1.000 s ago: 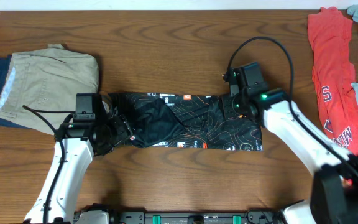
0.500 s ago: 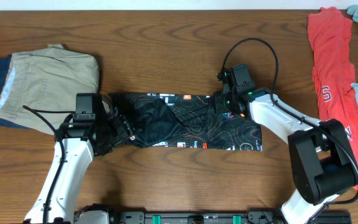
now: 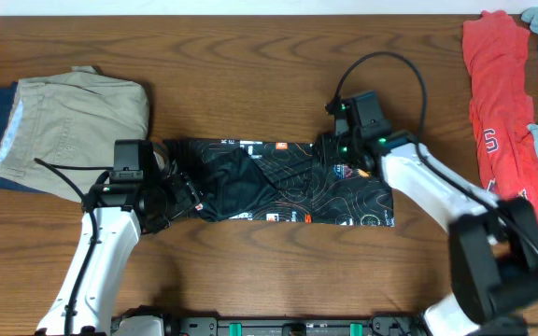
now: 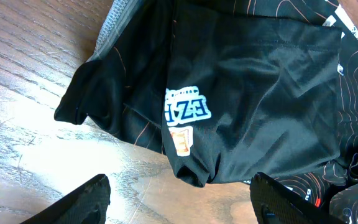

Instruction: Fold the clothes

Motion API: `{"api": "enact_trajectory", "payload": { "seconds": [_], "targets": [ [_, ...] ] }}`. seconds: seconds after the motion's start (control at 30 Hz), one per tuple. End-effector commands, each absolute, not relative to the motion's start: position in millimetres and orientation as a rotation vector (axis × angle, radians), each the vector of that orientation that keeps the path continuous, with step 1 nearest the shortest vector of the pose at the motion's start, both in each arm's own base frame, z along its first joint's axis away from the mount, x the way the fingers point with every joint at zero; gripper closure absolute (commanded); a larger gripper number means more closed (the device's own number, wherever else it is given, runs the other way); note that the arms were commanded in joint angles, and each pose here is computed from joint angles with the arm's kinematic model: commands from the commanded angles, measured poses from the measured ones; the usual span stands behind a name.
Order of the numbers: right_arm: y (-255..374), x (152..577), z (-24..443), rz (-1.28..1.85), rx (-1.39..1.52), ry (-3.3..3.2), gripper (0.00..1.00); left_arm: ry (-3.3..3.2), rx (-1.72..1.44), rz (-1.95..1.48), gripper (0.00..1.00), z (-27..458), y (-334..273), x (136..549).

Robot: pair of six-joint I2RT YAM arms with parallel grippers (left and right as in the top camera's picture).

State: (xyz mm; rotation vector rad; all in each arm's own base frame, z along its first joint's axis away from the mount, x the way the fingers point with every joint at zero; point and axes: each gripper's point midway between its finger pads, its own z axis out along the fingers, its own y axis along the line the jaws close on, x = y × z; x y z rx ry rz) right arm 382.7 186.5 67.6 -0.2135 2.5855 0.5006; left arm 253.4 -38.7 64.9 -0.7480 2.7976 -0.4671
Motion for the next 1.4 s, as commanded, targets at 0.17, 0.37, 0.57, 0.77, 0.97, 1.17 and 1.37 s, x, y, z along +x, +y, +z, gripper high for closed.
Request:
{"api": "enact_trajectory", "payload": {
  "seconds": [0.17, 0.37, 0.57, 0.77, 0.97, 1.17, 1.37],
  "targets": [
    [150.3, 365.1, 123.6, 0.348, -0.135, 2.538, 0.51, 2.807, -0.638, -0.382, 0.19, 60.3, -30.0, 255.6],
    [127.9, 315.5, 90.4, 0.234, -0.127, 2.794, 0.43, 2.725, -0.376, -0.306, 0.13, 68.0, -22.4, 282.1],
    [116.2, 284.4, 79.3, 0.182, -0.09, 2.937, 0.4, 2.674, -0.315, -0.23, 0.13, 60.3, -13.5, 307.1],
    [111.8, 272.7, 76.8, 0.161, -0.073, 2.989, 0.4, 2.719, -0.365, -0.012, 0.13, 27.0, 13.7, 319.1],
    [111.3, 271.2, 76.5, 0.158, -0.072, 2.995, 0.39, 2.745, -0.369, -0.024, 0.13, 1.4, 12.8, 328.7],
    [111.5, 271.9, 76.6, 0.159, -0.072, 2.992, 0.39, 2.82, -0.335, -0.282, 0.31, -17.8, -19.8, 322.0],
    [111.9, 273.2, 76.9, 0.161, -0.072, 2.986, 0.39, 2.911, -0.353, -0.325, 0.61, -26.6, -26.0, 301.3]
  ]
}}
